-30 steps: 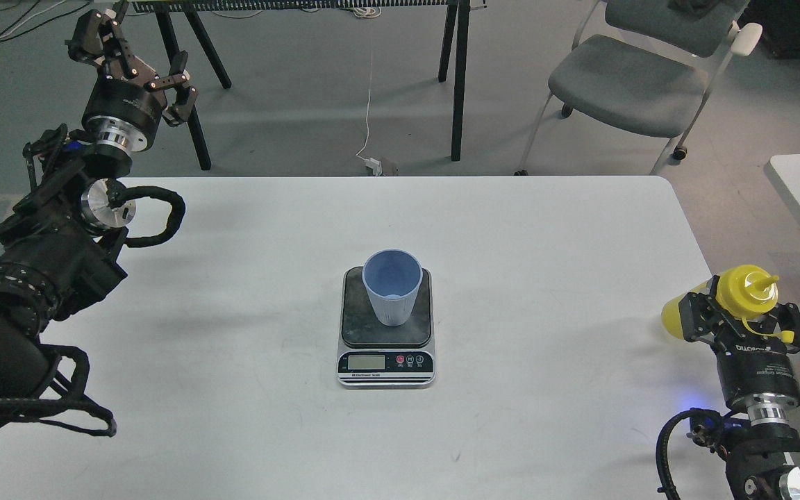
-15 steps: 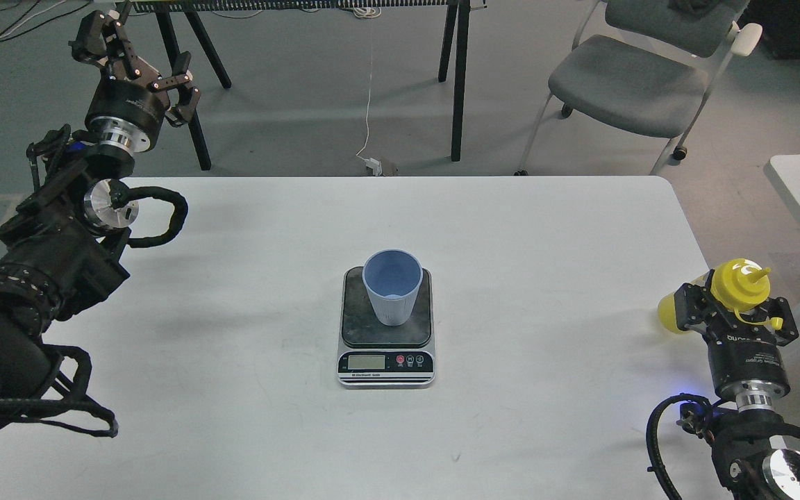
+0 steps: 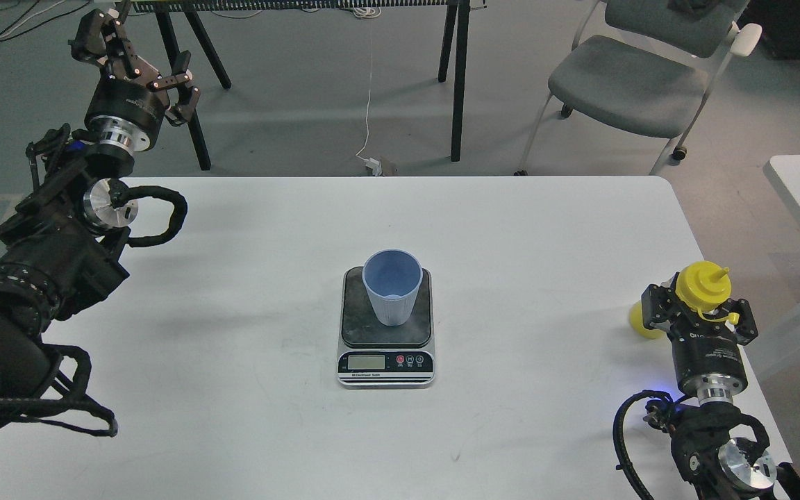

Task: Pour seasoning into cup on scale with both arms
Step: 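Set the yellow bottle down and open the right gripper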

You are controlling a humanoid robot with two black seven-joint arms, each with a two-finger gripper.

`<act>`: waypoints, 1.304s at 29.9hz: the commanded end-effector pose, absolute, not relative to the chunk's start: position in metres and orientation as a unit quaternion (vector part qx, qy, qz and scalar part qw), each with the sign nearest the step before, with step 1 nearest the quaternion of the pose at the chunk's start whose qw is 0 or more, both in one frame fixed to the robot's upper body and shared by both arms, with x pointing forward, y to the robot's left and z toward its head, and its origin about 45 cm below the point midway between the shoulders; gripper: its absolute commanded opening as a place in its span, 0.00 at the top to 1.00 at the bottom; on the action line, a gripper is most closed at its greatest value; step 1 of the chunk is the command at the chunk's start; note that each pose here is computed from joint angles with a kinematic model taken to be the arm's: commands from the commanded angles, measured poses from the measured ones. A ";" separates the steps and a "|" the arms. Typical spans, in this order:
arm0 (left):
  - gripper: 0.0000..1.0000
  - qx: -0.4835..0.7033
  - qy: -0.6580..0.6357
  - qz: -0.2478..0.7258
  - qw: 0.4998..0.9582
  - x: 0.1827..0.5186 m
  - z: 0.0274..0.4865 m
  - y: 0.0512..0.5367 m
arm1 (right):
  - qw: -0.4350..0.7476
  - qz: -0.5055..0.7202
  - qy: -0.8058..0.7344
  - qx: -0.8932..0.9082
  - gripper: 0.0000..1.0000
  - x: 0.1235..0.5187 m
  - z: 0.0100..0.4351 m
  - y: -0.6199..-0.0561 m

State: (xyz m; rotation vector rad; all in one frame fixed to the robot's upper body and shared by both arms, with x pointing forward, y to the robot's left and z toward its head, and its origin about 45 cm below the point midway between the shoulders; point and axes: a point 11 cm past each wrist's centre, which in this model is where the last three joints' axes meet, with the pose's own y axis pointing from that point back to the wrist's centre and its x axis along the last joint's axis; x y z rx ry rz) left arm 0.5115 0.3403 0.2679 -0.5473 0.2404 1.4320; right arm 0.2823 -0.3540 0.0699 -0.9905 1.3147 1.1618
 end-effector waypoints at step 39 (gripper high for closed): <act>0.05 -0.246 0.111 0.647 0.713 0.511 0.265 0.340 | 0.477 0.482 0.567 -0.468 0.00 0.245 0.081 -0.368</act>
